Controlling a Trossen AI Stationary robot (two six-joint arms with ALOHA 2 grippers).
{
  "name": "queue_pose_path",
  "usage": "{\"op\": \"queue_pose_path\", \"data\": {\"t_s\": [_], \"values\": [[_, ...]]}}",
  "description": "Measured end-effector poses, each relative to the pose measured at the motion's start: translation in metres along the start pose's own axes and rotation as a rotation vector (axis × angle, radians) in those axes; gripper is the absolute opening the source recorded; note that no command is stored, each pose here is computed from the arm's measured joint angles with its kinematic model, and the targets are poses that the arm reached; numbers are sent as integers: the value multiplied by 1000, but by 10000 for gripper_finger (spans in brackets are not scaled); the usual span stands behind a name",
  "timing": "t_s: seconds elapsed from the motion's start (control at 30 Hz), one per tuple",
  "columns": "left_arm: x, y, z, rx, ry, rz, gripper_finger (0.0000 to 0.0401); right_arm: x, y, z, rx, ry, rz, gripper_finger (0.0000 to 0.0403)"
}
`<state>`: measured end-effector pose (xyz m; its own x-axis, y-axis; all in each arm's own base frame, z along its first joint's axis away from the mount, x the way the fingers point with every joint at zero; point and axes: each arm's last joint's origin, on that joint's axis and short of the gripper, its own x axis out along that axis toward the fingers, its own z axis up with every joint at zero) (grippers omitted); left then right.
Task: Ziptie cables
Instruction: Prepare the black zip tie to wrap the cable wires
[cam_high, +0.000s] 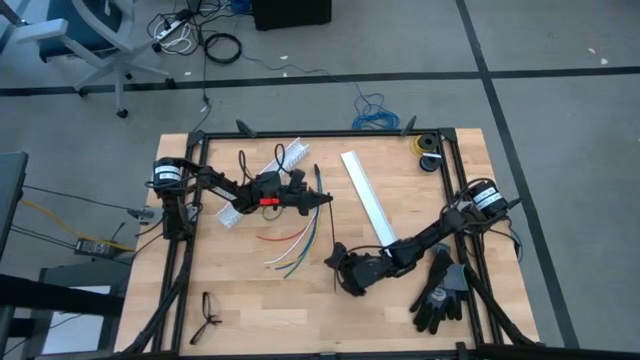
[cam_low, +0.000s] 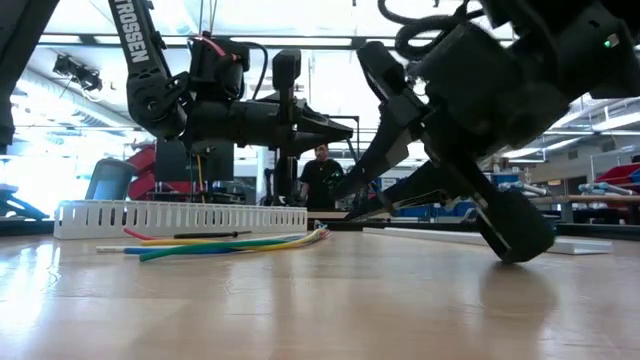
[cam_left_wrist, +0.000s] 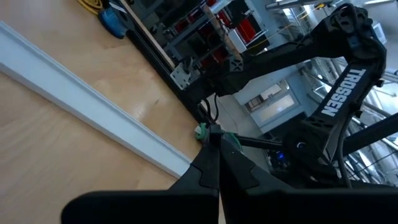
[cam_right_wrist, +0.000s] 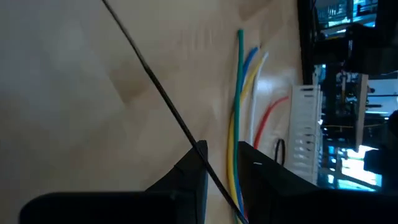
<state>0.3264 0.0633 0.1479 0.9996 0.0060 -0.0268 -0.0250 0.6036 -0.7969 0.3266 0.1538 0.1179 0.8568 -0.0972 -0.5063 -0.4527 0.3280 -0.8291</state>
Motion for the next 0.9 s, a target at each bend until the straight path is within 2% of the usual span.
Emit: {"op": "queue_pose_path", "data": {"t_s": [0.23,0.4,0.6,0.9], "values": [[-2,13,-1,20,65,88,1,-5,5,9,55,-22,1,73],[-2,12,0,25,79,56,1,-6,5,9,75,-10,-11,73],[-2,12,1,21,58,71,1,-5,4,11,97,-67,5,73],[0,3,0,10,15,18,1,1,-1,2,132,-67,24,73]]}}
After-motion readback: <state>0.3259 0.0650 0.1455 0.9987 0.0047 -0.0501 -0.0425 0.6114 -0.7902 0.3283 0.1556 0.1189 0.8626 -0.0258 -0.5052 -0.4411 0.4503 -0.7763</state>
